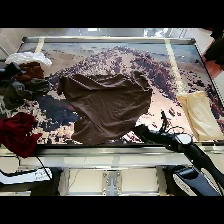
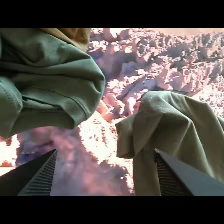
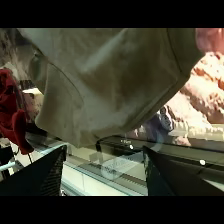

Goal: Fold the shirts.

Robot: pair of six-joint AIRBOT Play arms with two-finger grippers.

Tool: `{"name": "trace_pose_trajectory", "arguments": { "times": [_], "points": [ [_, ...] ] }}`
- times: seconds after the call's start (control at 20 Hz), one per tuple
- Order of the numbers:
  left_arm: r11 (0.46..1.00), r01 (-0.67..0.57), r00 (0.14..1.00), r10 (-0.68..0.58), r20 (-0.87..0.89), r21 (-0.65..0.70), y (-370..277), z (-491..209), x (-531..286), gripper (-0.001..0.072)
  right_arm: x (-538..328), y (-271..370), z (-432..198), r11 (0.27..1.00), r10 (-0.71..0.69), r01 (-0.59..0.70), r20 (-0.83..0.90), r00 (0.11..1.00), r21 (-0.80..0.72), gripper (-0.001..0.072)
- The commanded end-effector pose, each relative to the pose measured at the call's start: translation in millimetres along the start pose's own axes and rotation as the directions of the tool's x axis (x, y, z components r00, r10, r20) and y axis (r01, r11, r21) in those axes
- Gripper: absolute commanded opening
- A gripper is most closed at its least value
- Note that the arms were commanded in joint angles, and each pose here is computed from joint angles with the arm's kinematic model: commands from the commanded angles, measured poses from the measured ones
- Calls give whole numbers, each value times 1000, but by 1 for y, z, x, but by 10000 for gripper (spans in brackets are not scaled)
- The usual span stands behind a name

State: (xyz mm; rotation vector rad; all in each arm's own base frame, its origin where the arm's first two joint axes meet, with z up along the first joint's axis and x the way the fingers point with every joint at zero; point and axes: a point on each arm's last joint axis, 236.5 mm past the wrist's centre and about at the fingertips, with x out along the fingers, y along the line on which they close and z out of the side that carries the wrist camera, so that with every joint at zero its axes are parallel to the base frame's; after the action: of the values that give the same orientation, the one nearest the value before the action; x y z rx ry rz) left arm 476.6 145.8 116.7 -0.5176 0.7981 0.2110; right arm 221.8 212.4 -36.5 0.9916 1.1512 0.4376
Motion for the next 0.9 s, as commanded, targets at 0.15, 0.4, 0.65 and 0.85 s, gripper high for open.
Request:
{"name": "trace_pose_trajectory", "arguments": {
  "times": [0.15,0.4,0.65,0.85],
  "points": [
    [999,49,999,-49,-13,-17,-16,-5,3,702,53,4,-59,997,-67,72,-177,982,22,524],
    [999,50,999,-50,-14,-16,-17,-5,4,702,91,29,-71,996,-88,81,-222,971,-41,524],
    [999,49,999,-49,3,-17,-16,-1,5,702,94,32,-66,997,-83,82,-195,977,-14,517],
    [999,49,999,-49,12,-17,-16,1,5,702,96,28,-61,995,-94,98,-172,981,13,510]
  ]
}}
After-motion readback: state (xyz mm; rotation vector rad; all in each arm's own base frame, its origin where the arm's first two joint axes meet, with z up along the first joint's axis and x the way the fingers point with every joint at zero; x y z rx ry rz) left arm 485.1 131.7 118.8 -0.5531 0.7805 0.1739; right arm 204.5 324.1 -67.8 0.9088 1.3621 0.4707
